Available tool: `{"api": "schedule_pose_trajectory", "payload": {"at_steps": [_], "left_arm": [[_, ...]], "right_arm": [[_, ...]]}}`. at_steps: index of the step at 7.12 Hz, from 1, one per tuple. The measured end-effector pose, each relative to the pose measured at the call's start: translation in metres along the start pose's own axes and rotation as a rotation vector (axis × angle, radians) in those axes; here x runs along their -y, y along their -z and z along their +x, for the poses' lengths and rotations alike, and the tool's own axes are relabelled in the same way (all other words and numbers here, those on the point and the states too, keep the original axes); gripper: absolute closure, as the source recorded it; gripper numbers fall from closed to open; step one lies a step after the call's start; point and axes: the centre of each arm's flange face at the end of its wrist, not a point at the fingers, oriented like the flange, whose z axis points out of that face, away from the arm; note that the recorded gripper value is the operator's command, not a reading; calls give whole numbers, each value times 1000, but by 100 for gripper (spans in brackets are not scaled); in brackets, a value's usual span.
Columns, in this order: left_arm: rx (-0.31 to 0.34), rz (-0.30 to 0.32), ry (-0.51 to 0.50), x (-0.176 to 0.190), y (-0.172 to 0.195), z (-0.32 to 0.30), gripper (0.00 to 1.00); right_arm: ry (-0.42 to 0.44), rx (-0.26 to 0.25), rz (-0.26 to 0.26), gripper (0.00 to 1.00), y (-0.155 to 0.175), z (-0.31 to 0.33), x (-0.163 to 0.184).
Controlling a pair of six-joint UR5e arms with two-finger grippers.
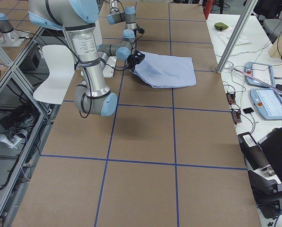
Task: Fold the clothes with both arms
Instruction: 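Lift the near edge with both grippers and pull it toward the robot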
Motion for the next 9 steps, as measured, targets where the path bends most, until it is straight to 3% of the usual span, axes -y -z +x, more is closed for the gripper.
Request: {"api": "schedule_pose_trajectory", "payload": {"at_steps": [2, 5, 7, 9], "left_arm": [[-9, -36, -8, -21, 38, 10, 100], [37, -109, -21, -52, 50, 6, 100], [77, -128, -25, -67, 60, 4, 100], [108, -162, -32, -84, 78, 3, 100]], "right_arm": [[14, 25, -69, 100, 28, 10, -11], [51, 61, -233, 100, 81, 23, -39], [63, 61, -278, 100, 108, 36, -51], [68, 42, -288, 100, 115, 41, -58]]}}
